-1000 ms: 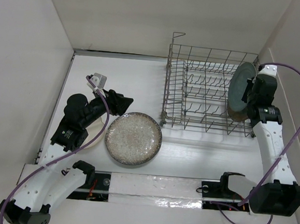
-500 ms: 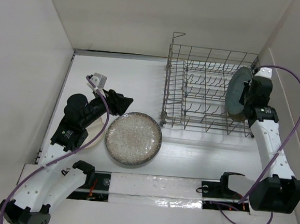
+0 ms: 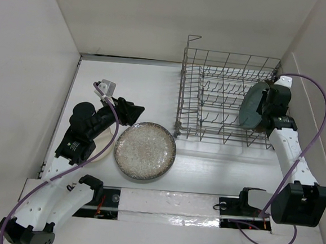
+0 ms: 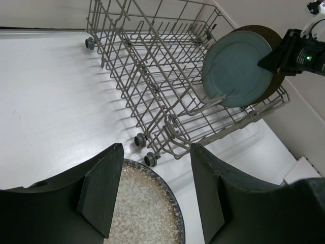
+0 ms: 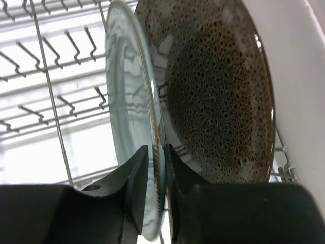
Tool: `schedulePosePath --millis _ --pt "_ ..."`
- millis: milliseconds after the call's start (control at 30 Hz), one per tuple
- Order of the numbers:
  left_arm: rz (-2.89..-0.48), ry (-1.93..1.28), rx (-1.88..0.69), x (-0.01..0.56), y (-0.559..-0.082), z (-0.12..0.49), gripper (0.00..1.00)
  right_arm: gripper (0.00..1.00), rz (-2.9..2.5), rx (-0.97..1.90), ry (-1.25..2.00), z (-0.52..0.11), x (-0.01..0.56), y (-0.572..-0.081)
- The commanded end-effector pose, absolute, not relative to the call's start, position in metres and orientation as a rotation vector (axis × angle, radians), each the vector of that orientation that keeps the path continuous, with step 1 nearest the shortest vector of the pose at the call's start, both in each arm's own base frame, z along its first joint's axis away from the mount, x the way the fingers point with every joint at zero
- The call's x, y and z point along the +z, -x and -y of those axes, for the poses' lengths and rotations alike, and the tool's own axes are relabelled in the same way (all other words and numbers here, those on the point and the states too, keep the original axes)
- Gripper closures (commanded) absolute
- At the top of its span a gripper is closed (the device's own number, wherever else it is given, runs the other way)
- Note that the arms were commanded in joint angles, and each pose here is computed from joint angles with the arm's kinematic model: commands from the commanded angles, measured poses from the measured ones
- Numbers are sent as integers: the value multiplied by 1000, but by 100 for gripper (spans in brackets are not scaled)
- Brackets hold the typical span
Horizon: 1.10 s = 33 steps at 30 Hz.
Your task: Load the plates into the dish rack
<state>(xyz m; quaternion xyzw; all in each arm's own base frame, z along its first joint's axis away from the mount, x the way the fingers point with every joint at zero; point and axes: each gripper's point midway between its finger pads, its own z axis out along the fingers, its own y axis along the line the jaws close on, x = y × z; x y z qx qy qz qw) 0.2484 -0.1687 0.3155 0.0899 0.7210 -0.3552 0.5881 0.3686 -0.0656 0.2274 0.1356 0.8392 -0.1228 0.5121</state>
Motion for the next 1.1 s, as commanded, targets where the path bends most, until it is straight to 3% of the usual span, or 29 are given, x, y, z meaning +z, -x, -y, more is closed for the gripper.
schedulePosePath --millis 0,100,133,200,333,467,600,633,667,700,733,867,900,1067 --pt "-1601 -225 -821 342 -247 168 48 73 -1891 -240 -364 63 254 -389" --pt "-1599 -225 -821 342 -246 168 48 66 -1883 -230 -394 63 255 -386" --pt "-1597 -224 -818 343 -247 167 48 59 -1872 -223 -403 63 257 -385" --pt "-1597 -222 -818 343 -247 167 48 49 -1832 -220 -419 64 274 -381" --pt "-1597 -218 -812 343 -247 166 48 38 -1732 -188 -435 61 320 -368" --pt "-1595 -215 -807 343 -247 165 51 37 -1616 -72 -395 38 373 -348" --pt "-1592 -216 -805 343 -247 165 60 47 -1556 114 -306 -8 400 -326" --pt "-1587 -213 -803 345 -247 164 63 63 -1541 214 -260 -33 406 -318" --pt "-1590 -214 -802 344 -247 164 66 73 -1559 293 -214 -53 400 -315" --pt "-1587 -212 -802 345 -247 164 72 93 -1568 355 -183 -70 397 -311" --pt "-1588 -212 -802 344 -247 164 76 100 -1561 451 -166 -89 399 -305" --pt "-1589 -203 -792 344 -248 162 90 100 -1610 776 -2 -177 383 -270" --pt "-1586 -201 -790 345 -248 162 98 100 -1637 857 71 -206 376 -251" --pt "-1583 -188 -778 346 -249 159 100 100 -1787 977 166 -269 339 -195"
